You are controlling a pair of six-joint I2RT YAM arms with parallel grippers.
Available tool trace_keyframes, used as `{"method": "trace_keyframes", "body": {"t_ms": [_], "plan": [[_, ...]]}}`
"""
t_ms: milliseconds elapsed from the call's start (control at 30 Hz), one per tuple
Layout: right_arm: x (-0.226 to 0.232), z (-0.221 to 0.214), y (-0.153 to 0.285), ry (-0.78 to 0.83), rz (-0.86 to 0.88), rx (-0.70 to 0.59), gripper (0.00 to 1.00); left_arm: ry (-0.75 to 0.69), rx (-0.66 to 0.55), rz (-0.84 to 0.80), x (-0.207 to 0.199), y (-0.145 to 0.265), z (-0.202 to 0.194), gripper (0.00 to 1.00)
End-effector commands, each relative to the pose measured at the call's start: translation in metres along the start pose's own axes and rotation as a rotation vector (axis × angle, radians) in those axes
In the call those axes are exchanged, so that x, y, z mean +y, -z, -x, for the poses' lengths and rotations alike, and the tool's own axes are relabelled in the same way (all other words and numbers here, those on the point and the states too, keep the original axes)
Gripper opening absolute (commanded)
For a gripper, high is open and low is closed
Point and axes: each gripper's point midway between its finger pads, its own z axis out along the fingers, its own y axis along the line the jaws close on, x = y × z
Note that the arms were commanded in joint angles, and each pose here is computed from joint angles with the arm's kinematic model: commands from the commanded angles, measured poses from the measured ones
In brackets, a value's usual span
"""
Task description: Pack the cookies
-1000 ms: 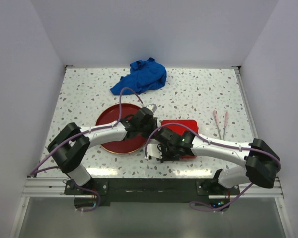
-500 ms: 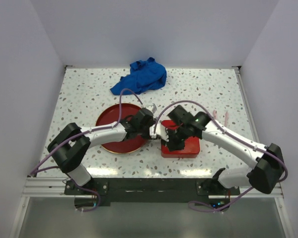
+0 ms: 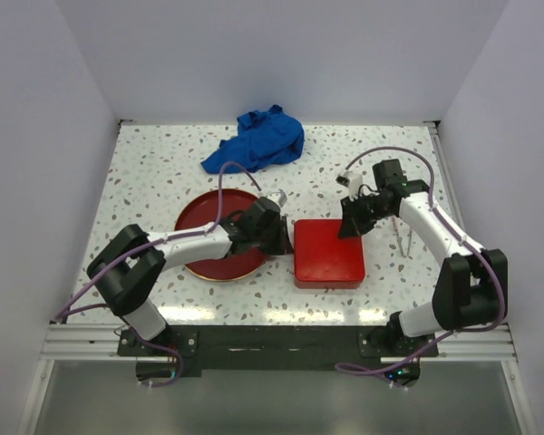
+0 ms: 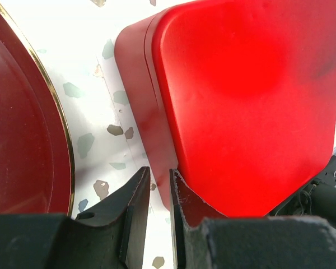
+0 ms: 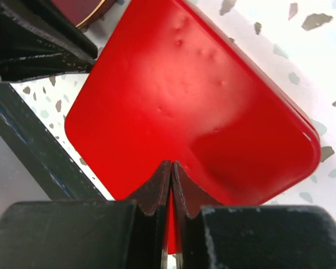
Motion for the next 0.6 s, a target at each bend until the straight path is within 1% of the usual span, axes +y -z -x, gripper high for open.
{"method": "trace_keyframes", "body": {"t_ms": [0, 133, 200, 300, 367, 500, 567], "plan": [[0.007, 0.021, 0.008, -0.031, 0.039, -0.084, 0.07, -0.022, -0.055, -0.037, -0.021, 0.0, 0.024, 0.25], [0.013, 0.021, 0.007, -0.001, 0.091, -0.071, 0.08, -0.032, -0.06, 0.003, -0.017, -0.004, 0.028, 0.25], [0.017, 0.019, 0.001, -0.026, 0.141, -0.051, 0.08, -0.033, -0.062, 0.022, -0.016, -0.006, 0.032, 0.25], [0.023, 0.023, -0.004, -0.075, 0.2, -0.055, 0.08, -0.039, -0.055, 0.039, -0.015, -0.009, 0.033, 0.26], [0.021, 0.026, -0.009, -0.122, 0.214, -0.048, 0.08, -0.045, -0.055, 0.046, -0.015, -0.01, 0.034, 0.26], [-0.004, 0.029, -0.014, -0.237, 0.173, -0.054, 0.06, -0.047, -0.057, 0.049, -0.016, -0.012, 0.037, 0.26], [-0.023, 0.022, -0.016, -0.312, 0.144, -0.045, 0.05, -0.051, -0.057, 0.049, -0.016, -0.013, 0.037, 0.26]]}}
